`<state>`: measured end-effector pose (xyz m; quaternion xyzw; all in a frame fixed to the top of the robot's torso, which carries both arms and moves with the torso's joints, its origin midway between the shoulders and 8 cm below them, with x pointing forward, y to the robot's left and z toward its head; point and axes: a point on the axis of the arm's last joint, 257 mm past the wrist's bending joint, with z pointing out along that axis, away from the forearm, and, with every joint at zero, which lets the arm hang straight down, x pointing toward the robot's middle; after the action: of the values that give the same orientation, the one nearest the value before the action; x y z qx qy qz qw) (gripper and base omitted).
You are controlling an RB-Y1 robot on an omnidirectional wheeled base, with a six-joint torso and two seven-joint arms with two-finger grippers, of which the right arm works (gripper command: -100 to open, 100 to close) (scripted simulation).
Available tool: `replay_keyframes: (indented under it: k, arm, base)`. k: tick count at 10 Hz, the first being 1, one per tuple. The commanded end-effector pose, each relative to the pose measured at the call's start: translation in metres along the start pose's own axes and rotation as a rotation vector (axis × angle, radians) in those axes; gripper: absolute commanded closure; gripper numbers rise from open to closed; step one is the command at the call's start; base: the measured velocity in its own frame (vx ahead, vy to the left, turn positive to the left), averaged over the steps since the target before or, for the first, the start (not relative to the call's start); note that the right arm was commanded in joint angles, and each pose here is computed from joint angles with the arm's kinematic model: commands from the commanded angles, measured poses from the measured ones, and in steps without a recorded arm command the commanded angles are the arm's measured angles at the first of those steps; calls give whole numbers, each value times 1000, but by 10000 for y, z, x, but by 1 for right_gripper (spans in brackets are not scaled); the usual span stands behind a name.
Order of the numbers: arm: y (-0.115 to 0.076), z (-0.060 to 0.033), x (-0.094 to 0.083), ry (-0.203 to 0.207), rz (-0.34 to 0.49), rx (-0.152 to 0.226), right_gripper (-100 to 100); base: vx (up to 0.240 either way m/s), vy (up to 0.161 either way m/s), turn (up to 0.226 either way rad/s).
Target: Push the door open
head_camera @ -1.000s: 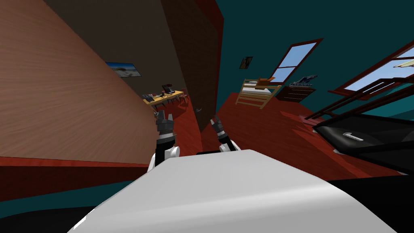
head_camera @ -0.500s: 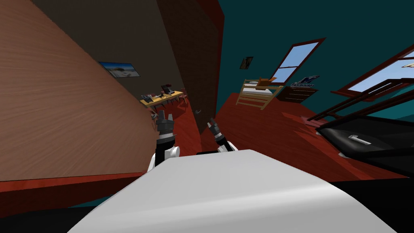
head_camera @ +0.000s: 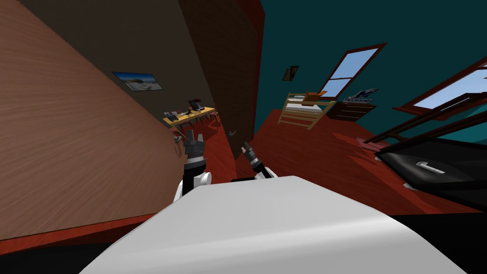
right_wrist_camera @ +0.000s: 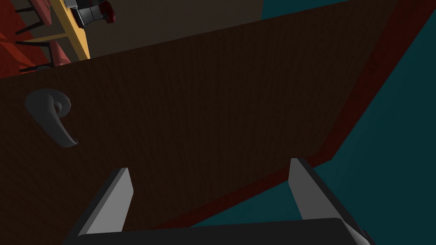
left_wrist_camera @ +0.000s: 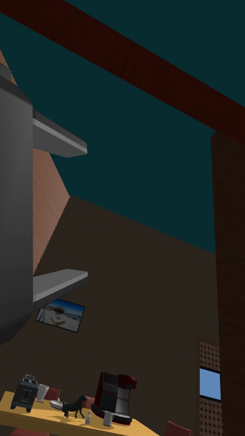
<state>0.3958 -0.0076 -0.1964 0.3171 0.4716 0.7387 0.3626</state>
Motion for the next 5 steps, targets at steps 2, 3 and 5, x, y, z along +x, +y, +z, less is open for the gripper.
replay_keyframes:
  k: [2,3,5]
  arm:
    - [-167,-44,102,31,6,29,-100]
    - [-291,-78,182,55,9,52,-100]
    - [-413,-117,258,78,12,74,-100]
  base:
    - [88,-21,1]
    - [134,-34,-2]
    - [115,-19,2]
